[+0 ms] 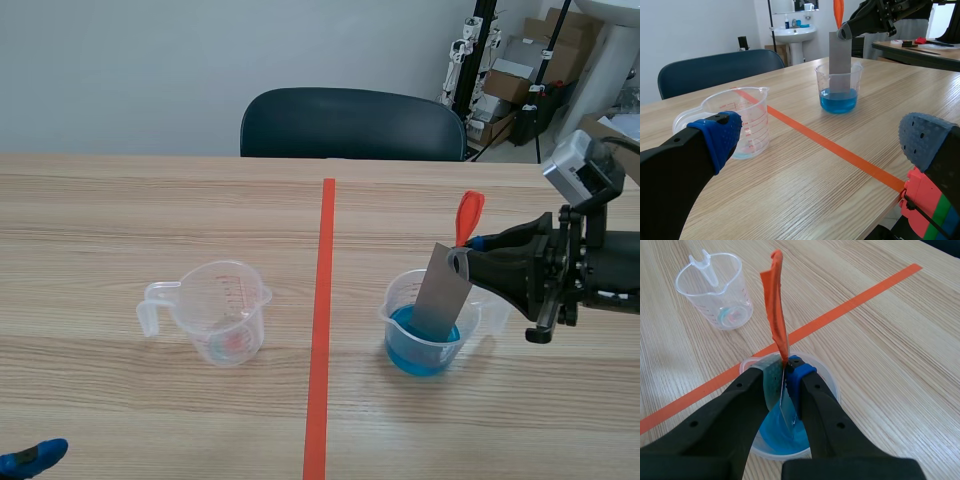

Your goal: Do the redox reaction experiment. hold the plate still in the solution

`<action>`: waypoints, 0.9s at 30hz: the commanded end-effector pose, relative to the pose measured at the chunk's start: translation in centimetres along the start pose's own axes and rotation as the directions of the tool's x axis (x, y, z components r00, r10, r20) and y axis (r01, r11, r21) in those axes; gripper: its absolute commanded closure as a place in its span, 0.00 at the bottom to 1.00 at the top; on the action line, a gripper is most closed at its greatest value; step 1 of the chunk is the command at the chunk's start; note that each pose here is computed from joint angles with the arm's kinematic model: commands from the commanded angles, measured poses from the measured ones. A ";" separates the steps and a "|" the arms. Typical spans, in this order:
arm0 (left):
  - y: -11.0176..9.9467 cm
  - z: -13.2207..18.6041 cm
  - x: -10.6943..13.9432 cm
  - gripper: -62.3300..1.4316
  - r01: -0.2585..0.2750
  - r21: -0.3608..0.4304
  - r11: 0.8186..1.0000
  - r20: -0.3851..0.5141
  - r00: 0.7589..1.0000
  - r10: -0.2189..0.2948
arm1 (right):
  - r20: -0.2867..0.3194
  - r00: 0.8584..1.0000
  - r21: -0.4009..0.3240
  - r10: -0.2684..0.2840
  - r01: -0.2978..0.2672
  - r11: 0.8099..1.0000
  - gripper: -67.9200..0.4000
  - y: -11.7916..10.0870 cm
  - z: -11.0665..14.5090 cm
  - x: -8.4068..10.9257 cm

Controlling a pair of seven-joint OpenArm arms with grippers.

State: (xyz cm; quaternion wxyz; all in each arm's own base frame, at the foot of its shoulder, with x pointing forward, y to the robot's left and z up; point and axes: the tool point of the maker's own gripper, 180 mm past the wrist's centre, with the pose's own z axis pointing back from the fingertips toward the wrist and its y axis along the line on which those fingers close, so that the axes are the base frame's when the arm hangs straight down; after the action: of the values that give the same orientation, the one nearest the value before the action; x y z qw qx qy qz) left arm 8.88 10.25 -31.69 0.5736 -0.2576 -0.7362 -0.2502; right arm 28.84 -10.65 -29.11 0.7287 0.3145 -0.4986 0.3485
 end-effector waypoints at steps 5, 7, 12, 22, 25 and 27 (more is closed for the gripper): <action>0.2 -0.1 1.1 0.00 0.008 0.008 1.000 0.055 0.998 -0.008 | 0.013 1.000 -0.001 0.012 -0.012 1.000 0.99 -0.2 0.3 0.7; 0.2 -0.1 1.1 0.00 0.008 0.008 1.000 0.055 0.998 -0.008 | 0.013 1.000 -0.001 0.012 -0.012 1.000 0.99 -0.2 0.3 0.7; 0.2 -0.1 1.1 0.00 0.008 0.008 1.000 0.055 0.998 -0.008 | 0.013 1.000 -0.001 0.012 -0.012 1.000 0.99 -0.2 0.3 0.7; 0.2 -0.1 1.1 0.00 0.008 0.008 1.000 0.055 0.998 -0.008 | 0.013 1.000 -0.001 0.012 -0.012 1.000 0.99 -0.2 0.3 0.7; 0.2 -0.1 1.0 0.00 0.008 0.008 1.000 0.045 0.999 -0.008 | 0.014 1.000 -0.001 0.012 -0.012 1.000 0.99 -0.2 0.3 0.7; 0.2 -0.1 0.8 0.00 0.008 0.008 1.000 0.037 0.999 -0.008 | 0.014 1.000 -0.001 0.012 -0.012 1.000 0.99 -0.2 0.3 0.7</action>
State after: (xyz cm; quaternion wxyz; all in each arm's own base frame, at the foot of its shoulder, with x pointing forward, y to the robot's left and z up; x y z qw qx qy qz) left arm 8.88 10.25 -31.69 0.5736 -0.2576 -0.7362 -0.2502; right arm 28.84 -10.65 -29.11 0.7287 0.3145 -0.4986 0.3485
